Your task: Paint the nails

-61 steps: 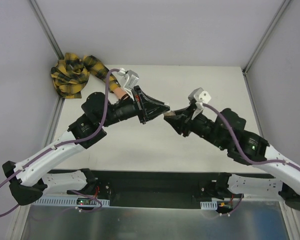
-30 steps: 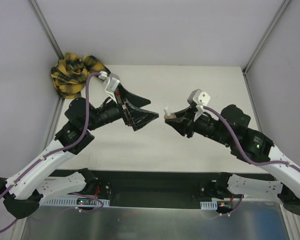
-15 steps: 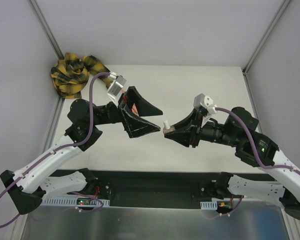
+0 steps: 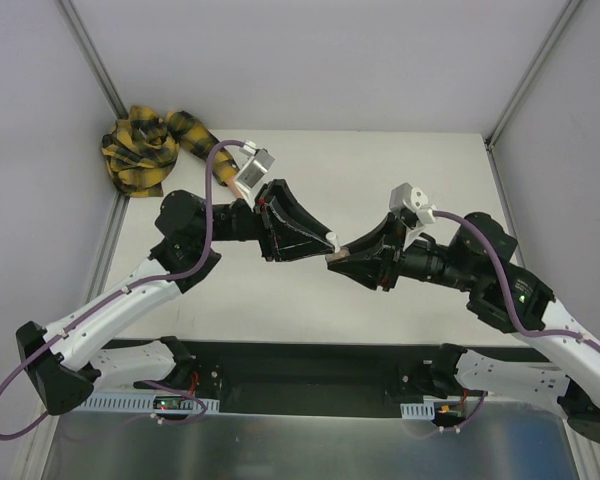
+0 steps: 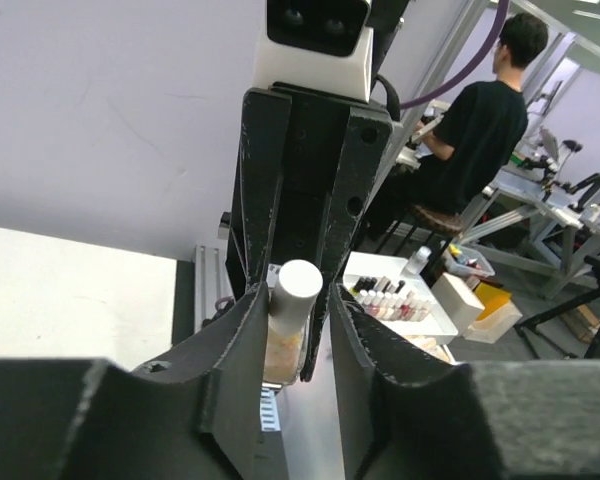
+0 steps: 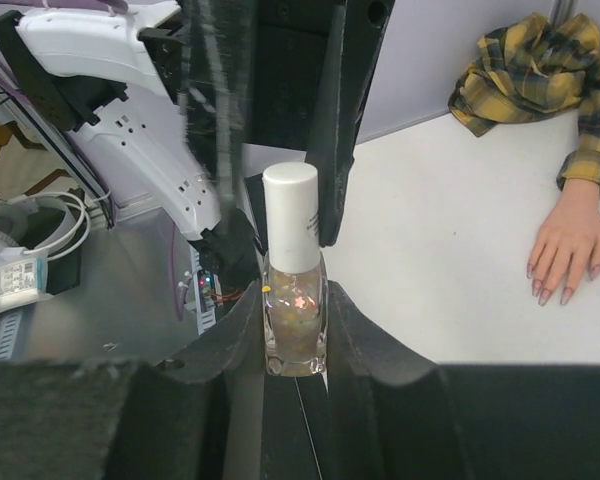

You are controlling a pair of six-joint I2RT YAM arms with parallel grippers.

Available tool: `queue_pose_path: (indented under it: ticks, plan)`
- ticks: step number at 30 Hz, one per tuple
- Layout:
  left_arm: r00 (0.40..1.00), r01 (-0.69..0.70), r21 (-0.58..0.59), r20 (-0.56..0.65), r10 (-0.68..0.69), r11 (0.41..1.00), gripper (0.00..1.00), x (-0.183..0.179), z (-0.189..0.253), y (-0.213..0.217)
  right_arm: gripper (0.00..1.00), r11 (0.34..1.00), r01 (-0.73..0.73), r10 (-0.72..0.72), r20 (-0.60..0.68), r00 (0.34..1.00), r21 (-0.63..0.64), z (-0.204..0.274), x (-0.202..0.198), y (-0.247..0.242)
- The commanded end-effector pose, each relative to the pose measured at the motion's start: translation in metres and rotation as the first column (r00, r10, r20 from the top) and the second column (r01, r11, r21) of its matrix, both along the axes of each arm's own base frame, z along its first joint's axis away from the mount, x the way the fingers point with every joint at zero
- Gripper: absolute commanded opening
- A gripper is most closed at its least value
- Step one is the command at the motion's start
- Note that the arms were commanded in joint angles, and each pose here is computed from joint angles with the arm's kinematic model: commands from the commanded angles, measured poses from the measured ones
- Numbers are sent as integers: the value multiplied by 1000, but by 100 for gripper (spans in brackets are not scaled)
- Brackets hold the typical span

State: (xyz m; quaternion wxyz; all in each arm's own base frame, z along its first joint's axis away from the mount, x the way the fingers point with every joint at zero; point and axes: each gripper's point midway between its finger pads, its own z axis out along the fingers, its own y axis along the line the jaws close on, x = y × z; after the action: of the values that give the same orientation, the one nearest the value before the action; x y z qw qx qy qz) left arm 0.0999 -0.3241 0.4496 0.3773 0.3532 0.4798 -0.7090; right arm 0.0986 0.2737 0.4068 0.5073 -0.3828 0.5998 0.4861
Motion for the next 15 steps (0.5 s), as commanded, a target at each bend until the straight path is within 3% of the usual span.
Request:
queue_pose_path:
  ticks: [1,2,4,9,10,12,13,15]
  plan:
    - [992,9,-97,128,3,995,24,-13,34,10,0,998,16,-18,38,999,62,18,5,1]
    - [991,1,-94,131,11,996,20,-12,33,9,0,998,29,-31,38,999,58,17,8,1]
    - [990,-41,-72,133,50,997,1,-5,29,4,0,997,65,-68,48,997,47,16,16,1]
    - [966,-202,-13,161,201,979,0,19,17,-7,0,977,213,-212,76,974,-12,10,46,1]
    - [940,-315,-11,136,313,949,0,34,18,-10,0,921,387,-379,123,917,-45,12,69,-13]
    - [882,-463,61,131,453,884,0,57,3,-10,0,799,590,-562,207,801,-112,4,98,-21]
    - [810,-586,92,97,579,805,0,80,-3,-8,0,663,741,-691,293,660,-106,15,112,-43]
    - [713,-685,222,10,701,694,0,106,-23,2,0,585,797,-721,356,595,-148,6,125,-37]
